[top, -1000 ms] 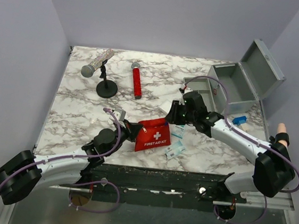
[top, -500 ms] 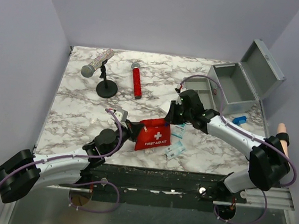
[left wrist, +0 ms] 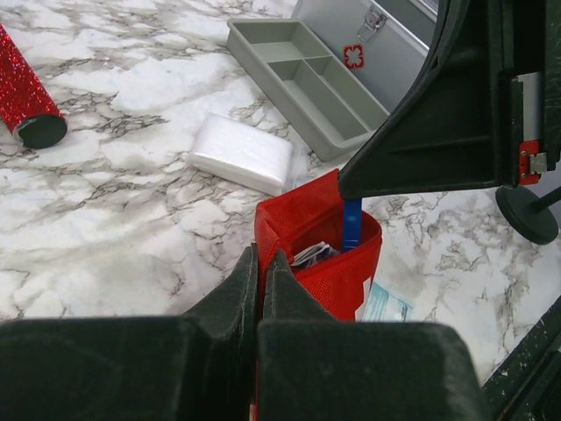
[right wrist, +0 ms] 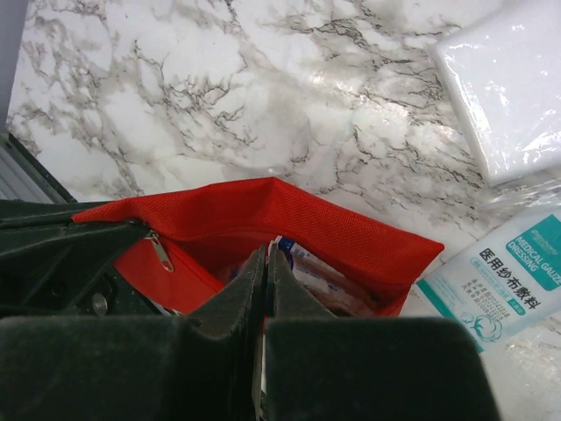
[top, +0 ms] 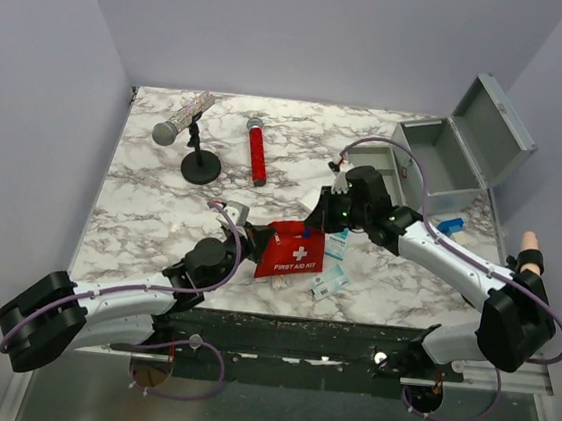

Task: Organize the medicine kit

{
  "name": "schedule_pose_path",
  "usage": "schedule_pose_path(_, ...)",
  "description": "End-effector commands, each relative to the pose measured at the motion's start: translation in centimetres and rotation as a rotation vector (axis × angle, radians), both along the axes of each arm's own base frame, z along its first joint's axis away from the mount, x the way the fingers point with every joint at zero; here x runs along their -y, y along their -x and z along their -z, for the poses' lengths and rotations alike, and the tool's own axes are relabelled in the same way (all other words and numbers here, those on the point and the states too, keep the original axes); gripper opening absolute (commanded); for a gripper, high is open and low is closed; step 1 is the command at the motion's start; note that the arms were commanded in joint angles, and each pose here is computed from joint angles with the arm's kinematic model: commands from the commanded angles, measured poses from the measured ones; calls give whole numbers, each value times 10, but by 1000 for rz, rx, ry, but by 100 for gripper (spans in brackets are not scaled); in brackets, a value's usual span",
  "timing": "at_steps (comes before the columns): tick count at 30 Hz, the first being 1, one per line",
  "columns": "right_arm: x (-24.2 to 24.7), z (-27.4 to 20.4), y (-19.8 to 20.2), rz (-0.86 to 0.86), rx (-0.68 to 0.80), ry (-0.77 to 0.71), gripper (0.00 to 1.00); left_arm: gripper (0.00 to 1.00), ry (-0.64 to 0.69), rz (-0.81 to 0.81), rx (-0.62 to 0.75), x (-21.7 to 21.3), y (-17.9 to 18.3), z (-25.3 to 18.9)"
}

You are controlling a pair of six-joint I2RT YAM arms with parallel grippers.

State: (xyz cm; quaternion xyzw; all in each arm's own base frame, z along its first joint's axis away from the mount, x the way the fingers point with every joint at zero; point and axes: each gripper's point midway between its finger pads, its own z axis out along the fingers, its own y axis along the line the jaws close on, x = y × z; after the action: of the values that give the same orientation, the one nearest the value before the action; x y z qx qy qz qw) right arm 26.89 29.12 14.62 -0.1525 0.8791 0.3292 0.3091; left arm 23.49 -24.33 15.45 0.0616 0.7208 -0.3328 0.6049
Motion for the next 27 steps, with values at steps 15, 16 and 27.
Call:
schedule_pose_path(15, 4, -104, 12, -66, 225, -137, 1, 0, 14, -25, 250, 3, -11, -67)
schedule_pose_path(16, 7, -109, 10, -58, 247, -120, 1, 0, 10, -21, 258, 3, -10, -68)
schedule_pose_path(27, 42, -131, -1, 47, 378, 0, 1, 0, -31, 17, 271, 10, -9, -60)
